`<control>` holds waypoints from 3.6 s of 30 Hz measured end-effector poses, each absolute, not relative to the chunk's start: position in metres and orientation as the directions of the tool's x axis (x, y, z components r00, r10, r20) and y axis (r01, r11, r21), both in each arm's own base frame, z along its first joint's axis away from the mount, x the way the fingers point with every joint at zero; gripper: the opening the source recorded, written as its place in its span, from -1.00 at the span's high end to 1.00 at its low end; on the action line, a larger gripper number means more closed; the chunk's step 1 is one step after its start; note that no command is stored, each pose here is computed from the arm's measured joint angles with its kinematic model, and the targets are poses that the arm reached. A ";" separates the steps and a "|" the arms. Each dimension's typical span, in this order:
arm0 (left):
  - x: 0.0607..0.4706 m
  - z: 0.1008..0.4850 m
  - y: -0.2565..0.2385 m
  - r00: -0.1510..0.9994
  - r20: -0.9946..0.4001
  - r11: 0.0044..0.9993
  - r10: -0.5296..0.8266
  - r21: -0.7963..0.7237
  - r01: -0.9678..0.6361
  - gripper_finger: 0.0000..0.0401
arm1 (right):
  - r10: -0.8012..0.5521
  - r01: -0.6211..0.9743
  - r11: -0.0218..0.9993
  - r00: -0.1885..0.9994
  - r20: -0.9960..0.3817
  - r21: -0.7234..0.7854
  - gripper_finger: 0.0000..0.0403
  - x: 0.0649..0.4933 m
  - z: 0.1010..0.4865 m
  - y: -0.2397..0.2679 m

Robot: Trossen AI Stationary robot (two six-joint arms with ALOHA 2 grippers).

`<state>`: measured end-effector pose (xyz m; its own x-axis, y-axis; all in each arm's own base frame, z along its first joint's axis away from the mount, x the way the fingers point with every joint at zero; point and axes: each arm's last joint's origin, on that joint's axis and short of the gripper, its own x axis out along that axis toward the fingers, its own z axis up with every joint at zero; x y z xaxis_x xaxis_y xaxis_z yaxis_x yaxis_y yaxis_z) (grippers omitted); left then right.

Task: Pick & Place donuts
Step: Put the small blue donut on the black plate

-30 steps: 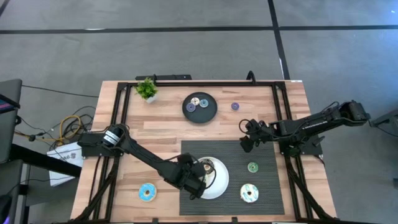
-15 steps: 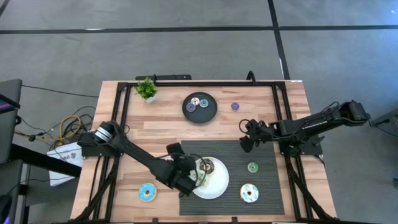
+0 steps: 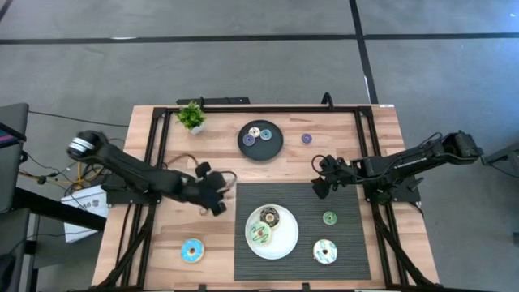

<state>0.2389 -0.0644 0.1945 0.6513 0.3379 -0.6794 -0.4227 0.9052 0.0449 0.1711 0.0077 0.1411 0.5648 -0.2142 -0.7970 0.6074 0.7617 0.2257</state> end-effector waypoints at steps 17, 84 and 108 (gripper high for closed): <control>0.170 0.179 -0.005 0.852 -0.430 0.948 0.300 0.037 -0.316 0.41 | -0.337 0.594 0.751 0.720 -0.606 0.288 -0.05 0.193 0.164 -0.009; 0.166 0.171 0.013 0.787 -0.520 0.926 0.331 0.018 -0.377 0.41 | -0.247 0.870 0.491 0.082 -0.966 -0.051 -0.45 0.261 0.133 -0.179; 0.166 0.171 0.013 0.788 -0.520 0.926 0.330 0.018 -0.377 0.41 | -0.223 0.883 0.468 0.082 -0.971 -0.034 -0.23 0.262 0.130 -0.177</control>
<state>0.1655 0.0129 0.1709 0.7876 0.3305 -0.5201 -0.3768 0.9261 0.0179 0.2617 -0.1772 0.1296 0.0816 -0.2234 -0.9713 0.8830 0.4682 -0.0335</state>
